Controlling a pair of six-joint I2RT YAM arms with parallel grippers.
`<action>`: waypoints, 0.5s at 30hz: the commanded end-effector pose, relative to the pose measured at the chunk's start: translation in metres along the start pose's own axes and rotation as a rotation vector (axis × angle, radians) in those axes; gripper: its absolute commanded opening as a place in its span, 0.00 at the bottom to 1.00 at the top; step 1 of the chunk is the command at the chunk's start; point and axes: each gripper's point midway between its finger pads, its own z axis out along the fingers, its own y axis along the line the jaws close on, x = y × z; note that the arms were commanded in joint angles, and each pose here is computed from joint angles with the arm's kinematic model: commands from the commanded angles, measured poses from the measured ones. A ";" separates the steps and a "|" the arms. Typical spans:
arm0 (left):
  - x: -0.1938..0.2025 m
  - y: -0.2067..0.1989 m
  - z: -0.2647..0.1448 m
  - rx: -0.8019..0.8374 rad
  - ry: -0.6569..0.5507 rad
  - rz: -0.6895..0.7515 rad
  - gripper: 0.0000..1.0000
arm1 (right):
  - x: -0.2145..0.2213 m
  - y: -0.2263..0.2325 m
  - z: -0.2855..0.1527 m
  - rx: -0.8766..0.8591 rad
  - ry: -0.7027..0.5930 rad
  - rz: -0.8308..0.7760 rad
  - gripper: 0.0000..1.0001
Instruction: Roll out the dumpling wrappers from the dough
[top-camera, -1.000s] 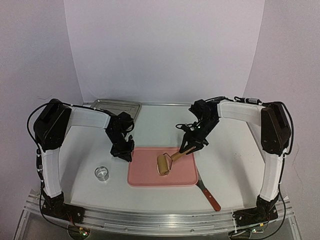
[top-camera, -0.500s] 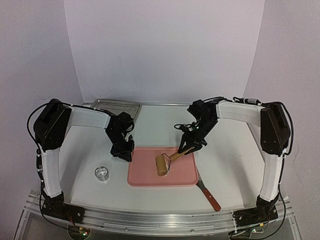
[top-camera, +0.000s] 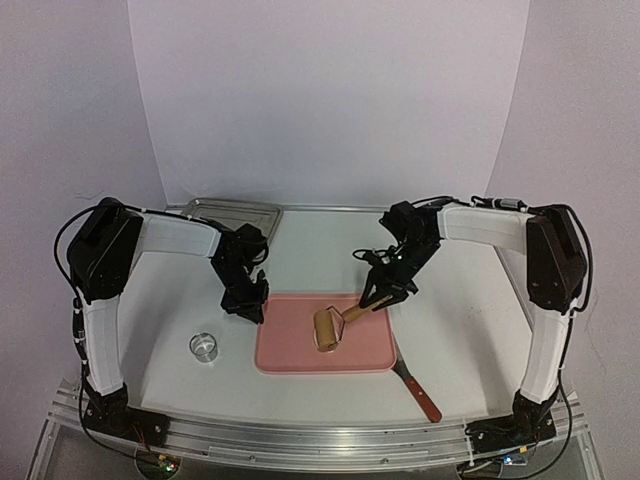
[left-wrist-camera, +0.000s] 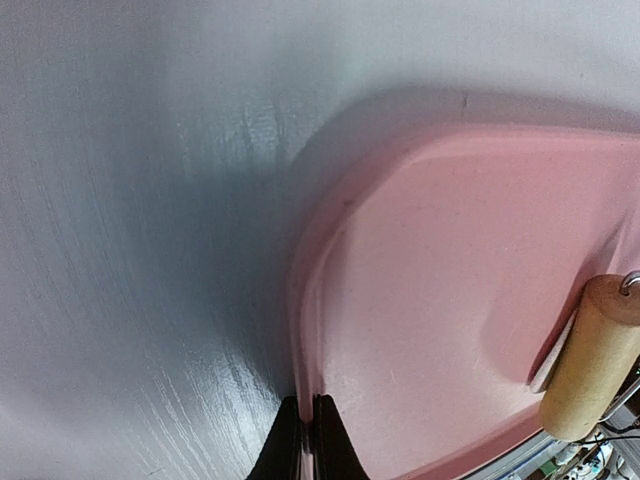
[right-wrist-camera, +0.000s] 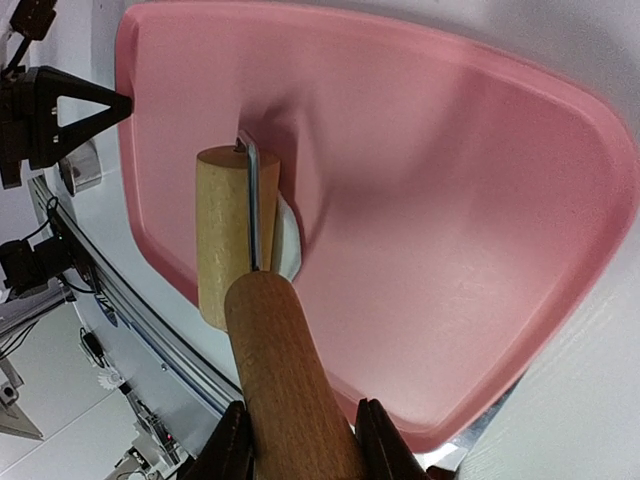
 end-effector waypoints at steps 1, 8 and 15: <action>-0.009 0.004 -0.008 -0.030 -0.058 0.059 0.00 | 0.079 -0.148 0.007 0.672 0.294 0.161 0.00; -0.010 0.003 -0.009 -0.028 -0.060 0.060 0.00 | 0.081 -0.132 0.025 0.674 0.312 0.136 0.00; -0.008 0.004 -0.009 -0.028 -0.060 0.061 0.00 | 0.096 -0.159 -0.004 0.691 0.315 0.173 0.00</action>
